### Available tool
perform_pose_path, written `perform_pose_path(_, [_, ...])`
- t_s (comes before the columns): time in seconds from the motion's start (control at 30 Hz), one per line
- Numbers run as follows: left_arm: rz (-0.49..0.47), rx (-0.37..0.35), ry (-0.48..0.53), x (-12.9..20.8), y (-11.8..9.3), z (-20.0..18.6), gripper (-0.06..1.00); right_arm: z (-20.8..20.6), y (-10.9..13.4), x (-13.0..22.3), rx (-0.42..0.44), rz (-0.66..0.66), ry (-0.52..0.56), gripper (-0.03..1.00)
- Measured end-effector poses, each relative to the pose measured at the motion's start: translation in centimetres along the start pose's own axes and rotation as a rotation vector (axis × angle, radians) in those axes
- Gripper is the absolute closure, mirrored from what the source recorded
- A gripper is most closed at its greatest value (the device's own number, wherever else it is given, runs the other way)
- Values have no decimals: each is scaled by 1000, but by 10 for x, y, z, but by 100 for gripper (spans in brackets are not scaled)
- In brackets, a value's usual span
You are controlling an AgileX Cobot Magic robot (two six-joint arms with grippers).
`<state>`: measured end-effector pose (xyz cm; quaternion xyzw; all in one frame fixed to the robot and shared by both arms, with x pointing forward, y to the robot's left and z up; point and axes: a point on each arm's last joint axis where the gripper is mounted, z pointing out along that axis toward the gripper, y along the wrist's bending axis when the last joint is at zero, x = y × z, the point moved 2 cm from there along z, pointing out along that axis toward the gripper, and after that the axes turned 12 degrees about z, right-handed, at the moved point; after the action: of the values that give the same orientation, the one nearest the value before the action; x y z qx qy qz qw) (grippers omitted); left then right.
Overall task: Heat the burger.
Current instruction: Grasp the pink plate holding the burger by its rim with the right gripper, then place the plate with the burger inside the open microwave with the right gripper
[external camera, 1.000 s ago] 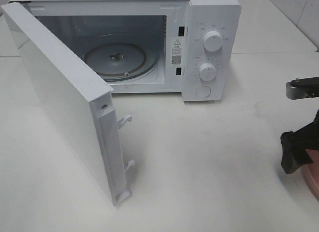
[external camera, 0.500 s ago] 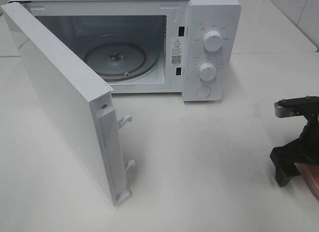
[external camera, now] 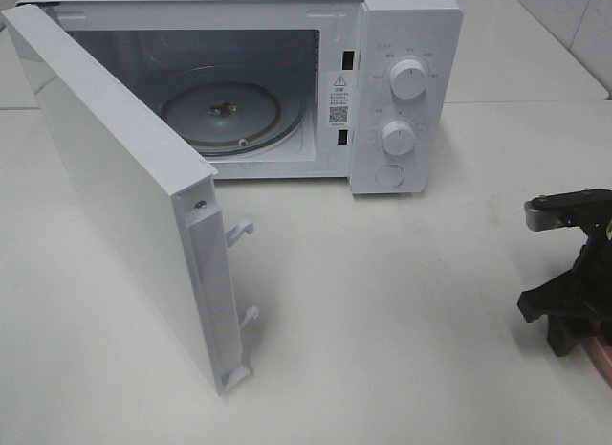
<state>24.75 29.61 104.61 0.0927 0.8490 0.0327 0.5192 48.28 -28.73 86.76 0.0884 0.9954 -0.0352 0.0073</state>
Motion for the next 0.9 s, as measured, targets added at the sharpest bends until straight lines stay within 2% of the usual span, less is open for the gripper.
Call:
perform_pose_path(0.03, [0,0,0,0,0,0,-4,0,0,0,1,-1,0,46])
perform_pose_path(0.07, [0,0,0,0,0,0,-4,0,0,0,1,-1,0,46])
perform_pose_path(0.1, [0,0,0,0,0,0,-4,0,-1,0,6,-7,0,59])
perform_pose_path(0.13, [0,0,0,0,0,0,-4,0,-1,0,9,-11,0,66])
perform_pose_path(0.17, [0,0,0,0,0,0,-4,0,-1,0,9,-11,0,66])
perform_pose_path(0.2, [0,0,0,0,0,0,-4,-1,-1,0,10,-8,1,77])
perform_pose_path(0.23, [0,0,0,0,0,0,-4,-1,-1,0,10,-8,1,77])
perform_pose_path(0.27, [0,0,0,0,0,0,-4,-2,-2,2,11,13,10,85])
perform_pose_path(0.3, [0,0,0,0,0,0,-4,-2,-2,2,13,16,14,88])
perform_pose_path(0.73, [0,0,0,0,0,0,-4,-8,-8,0,66,81,-22,92])
perform_pose_path(0.8, [0,0,0,0,0,0,-4,-15,-14,1,117,88,-44,94])
perform_pose_path(0.9, [0,0,0,0,0,0,-4,-17,-14,2,130,84,-46,94])
